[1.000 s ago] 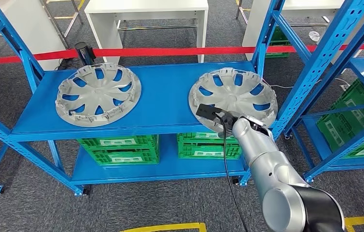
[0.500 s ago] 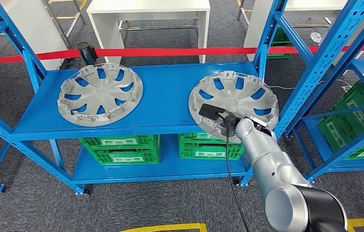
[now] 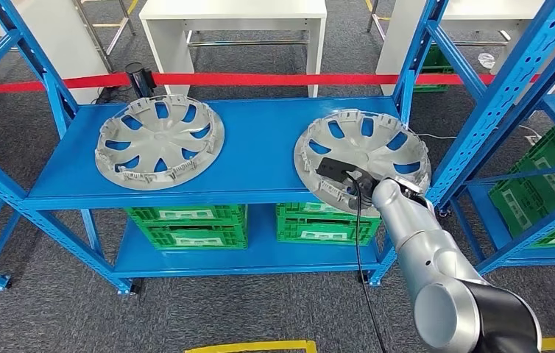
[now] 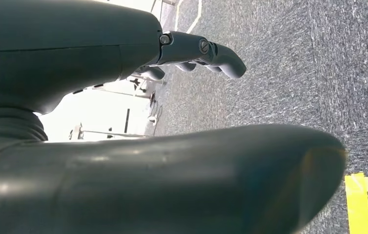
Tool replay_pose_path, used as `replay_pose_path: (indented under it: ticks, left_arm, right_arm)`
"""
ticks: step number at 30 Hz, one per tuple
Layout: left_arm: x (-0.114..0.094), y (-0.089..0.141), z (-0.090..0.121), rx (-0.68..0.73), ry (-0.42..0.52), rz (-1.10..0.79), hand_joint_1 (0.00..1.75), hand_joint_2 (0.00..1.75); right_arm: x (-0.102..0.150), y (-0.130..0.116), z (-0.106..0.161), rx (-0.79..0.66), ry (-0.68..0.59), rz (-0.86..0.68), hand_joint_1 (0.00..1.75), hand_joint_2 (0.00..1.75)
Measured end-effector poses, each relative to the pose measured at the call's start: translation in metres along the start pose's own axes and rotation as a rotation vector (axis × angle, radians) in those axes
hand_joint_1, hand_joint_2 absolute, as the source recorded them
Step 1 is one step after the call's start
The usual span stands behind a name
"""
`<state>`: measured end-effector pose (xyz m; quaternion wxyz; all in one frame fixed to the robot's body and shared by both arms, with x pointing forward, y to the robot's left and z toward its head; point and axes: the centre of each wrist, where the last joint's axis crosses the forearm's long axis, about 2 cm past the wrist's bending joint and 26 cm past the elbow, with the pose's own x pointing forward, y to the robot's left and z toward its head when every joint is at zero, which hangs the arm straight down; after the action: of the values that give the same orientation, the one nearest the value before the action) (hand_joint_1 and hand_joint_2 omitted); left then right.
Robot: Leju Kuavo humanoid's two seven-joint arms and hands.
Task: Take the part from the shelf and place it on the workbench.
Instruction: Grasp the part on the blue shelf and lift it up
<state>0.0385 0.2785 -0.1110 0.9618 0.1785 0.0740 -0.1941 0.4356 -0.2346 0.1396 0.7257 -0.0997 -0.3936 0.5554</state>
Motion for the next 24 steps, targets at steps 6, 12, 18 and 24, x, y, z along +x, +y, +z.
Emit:
replay_pose_path:
  ticks: [6,12,18,24]
  left_arm:
    - [0.0,0.0,0.0,-0.009,0.014,-0.002,0.0,0.0]
    - [0.0,0.0,0.0,-0.022,0.024,0.0,0.0,0.0]
    - [-0.001,0.001,-0.001,-0.024,0.027,0.001,0.0,0.0]
    - [-0.002,0.003,-0.002,-0.024,0.027,-0.001,0.0,0.0]
  right_arm:
    - [-0.007,-0.001,0.001,0.004,0.007,-0.001,0.0,1.75]
    - [-0.011,0.001,0.001,0.017,0.002,-0.006,0.0,1.75]
    - [-0.016,0.003,0.001,0.02,-0.002,-0.015,0.0,1.75]
    - [-0.021,0.002,0.002,0.019,0.007,-0.018,1.72,1.75]
